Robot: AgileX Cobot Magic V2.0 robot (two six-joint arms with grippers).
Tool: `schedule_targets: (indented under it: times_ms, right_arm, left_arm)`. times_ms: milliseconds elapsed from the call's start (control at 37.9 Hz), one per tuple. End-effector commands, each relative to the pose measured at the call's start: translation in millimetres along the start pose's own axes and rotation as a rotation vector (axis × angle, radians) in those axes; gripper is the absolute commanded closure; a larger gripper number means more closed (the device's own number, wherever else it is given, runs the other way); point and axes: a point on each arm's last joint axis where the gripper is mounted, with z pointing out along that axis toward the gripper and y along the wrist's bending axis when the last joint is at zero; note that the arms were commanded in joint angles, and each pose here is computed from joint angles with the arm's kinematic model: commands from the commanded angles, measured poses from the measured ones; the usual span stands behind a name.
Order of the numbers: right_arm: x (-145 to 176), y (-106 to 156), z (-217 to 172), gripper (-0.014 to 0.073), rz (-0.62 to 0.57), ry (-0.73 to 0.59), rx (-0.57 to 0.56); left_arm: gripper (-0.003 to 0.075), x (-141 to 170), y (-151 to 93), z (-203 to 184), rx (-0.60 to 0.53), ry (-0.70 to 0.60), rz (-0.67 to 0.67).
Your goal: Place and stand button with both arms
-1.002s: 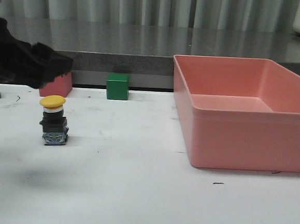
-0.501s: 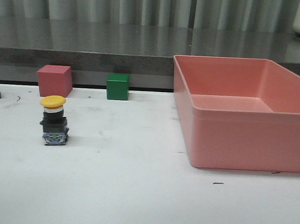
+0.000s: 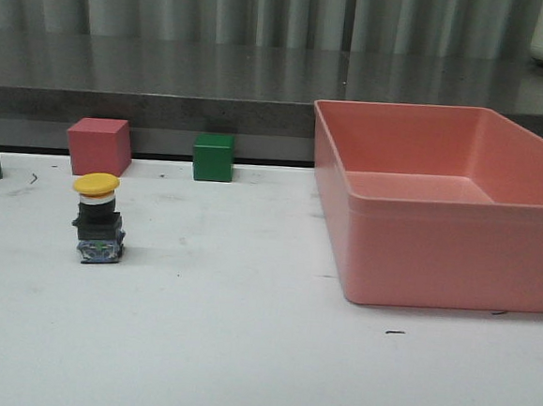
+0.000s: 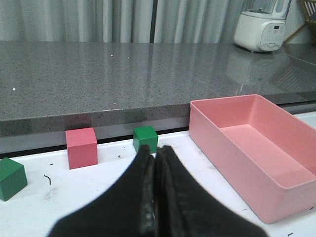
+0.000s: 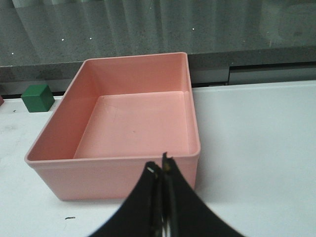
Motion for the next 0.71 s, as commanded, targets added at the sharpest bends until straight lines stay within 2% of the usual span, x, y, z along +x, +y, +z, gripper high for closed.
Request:
schedule_targets:
  times_ms: [0,686]
  right_arm:
    - [-14.8,2.0,-1.9,0.0665,-0.012,-0.095,-0.010]
    - [-14.8,2.0,-1.9,0.0665,-0.012,-0.095,-0.010]
  left_arm:
    - [0.0741,-14.6,-1.7,-1.6,0.013,-0.094,-0.019]
    - [0.0741,-8.7,-0.9,0.2,0.008,-0.082,-0.006]
